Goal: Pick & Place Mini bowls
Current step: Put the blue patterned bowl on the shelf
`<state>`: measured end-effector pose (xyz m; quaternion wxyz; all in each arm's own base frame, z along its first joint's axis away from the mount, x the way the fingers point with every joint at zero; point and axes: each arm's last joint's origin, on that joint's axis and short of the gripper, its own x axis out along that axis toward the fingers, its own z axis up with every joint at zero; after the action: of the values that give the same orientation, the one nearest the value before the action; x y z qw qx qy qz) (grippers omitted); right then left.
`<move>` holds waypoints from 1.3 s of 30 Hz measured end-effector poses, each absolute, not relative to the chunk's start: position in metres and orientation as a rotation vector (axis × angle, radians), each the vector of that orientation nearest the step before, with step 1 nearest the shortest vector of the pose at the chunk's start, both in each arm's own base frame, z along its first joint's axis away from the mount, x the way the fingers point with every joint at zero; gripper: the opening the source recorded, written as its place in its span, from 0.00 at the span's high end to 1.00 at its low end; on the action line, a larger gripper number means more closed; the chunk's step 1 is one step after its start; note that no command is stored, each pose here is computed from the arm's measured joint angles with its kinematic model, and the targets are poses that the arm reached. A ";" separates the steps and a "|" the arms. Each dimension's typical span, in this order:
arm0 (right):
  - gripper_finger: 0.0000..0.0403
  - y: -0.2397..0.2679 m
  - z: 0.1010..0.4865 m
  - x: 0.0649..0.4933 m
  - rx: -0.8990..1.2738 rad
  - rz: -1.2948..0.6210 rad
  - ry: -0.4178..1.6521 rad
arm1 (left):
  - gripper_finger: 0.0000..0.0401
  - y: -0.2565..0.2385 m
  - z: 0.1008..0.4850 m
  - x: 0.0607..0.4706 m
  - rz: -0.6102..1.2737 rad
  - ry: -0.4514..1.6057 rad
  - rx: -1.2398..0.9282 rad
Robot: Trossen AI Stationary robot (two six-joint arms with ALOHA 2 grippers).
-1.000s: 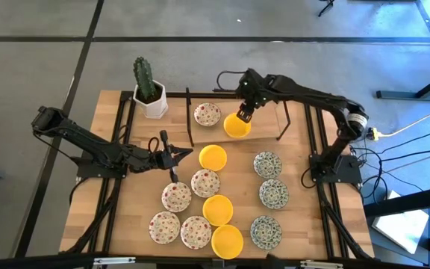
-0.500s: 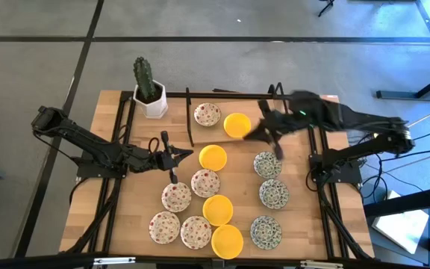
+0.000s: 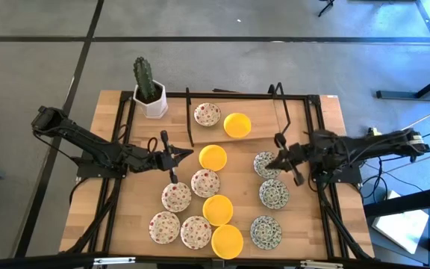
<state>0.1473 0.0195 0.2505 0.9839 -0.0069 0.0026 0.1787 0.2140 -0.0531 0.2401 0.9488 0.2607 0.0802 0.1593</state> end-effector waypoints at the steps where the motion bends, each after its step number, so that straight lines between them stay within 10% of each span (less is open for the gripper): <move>1: 0.99 0.020 0.245 0.145 -0.023 0.381 -0.043 | 0.98 -0.053 0.240 0.214 0.324 0.164 0.531; 39: 0.99 0.020 0.222 0.150 -0.033 0.282 -0.067 | 0.99 -0.053 0.234 0.213 0.337 0.191 0.382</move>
<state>0.1497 0.0200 0.2215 0.9894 -0.0164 -0.0334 0.1407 0.2135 -0.0527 0.2340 0.9632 0.1888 0.0944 0.1662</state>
